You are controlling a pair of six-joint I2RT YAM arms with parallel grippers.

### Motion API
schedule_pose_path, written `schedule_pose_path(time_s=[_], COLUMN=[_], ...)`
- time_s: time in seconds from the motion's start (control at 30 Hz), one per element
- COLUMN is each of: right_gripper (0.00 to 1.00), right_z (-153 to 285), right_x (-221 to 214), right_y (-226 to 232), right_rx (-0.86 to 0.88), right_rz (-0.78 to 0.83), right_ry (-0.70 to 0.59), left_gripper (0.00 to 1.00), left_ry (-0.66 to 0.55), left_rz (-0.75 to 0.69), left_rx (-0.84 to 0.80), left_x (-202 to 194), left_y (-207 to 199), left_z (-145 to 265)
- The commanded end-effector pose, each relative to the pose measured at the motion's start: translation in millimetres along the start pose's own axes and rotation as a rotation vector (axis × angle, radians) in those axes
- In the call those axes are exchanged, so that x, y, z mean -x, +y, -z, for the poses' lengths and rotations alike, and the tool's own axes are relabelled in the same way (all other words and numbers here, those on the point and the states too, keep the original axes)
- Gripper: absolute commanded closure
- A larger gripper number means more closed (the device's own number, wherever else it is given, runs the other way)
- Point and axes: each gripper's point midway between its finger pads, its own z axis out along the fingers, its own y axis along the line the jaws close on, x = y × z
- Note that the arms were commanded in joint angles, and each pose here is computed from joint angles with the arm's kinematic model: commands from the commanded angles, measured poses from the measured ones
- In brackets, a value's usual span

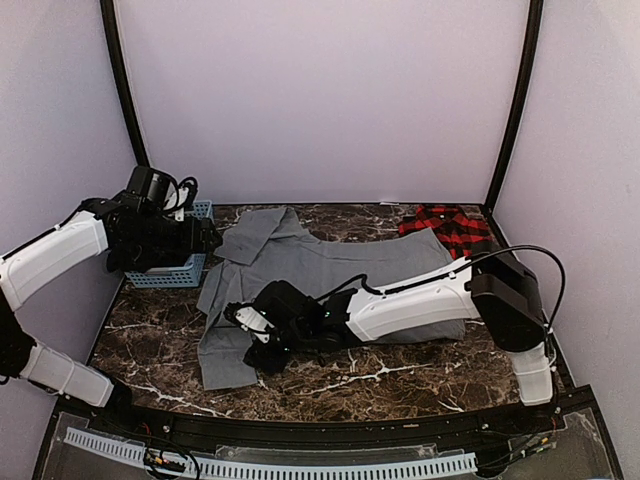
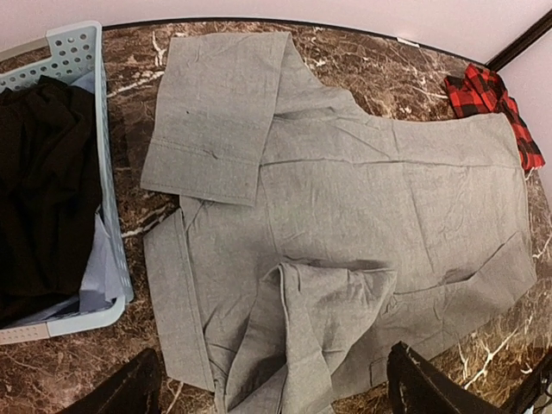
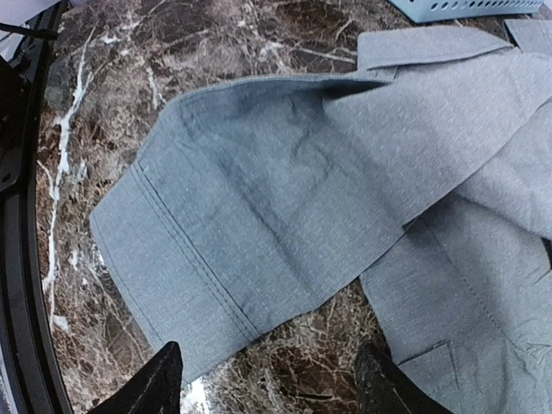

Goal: Fold and stack the long sleeve shirts
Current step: Pick up the sleeve from the 1/3-folded shirt.

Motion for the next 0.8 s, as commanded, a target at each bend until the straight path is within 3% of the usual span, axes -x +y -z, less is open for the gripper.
schedule_pose_path(time_s=[0.0, 0.3, 0.53, 0.77], right_gripper=[0.35, 0.35, 0.36, 0.36], right_z=[6.6, 33.6, 48.7, 59.3], right_x=[1.9, -25.1, -32.1, -31.9], right_y=[-2.4, -23.9, -32.4, -32.3], right_rx=[-0.025, -0.114, -0.143, -0.140], right_rz=[-0.055, -0.106, -0.135, -0.150], right_ry=[-0.020, 0.019, 0.016, -0.007], left_gripper=[0.14, 0.15, 0.21, 0.30], left_ry=[0.085, 0.222, 0.265, 0.217], left_rz=[0.068, 0.307, 0.376, 0.468], left_rx=[-0.049, -0.035, 0.036, 0.019], left_x=[-35.4, -157.6, -191.5, -199.5], left_y=[-4.2, 12.5, 10.5, 8.1], left_z=[14.6, 43.5, 41.1, 21.3])
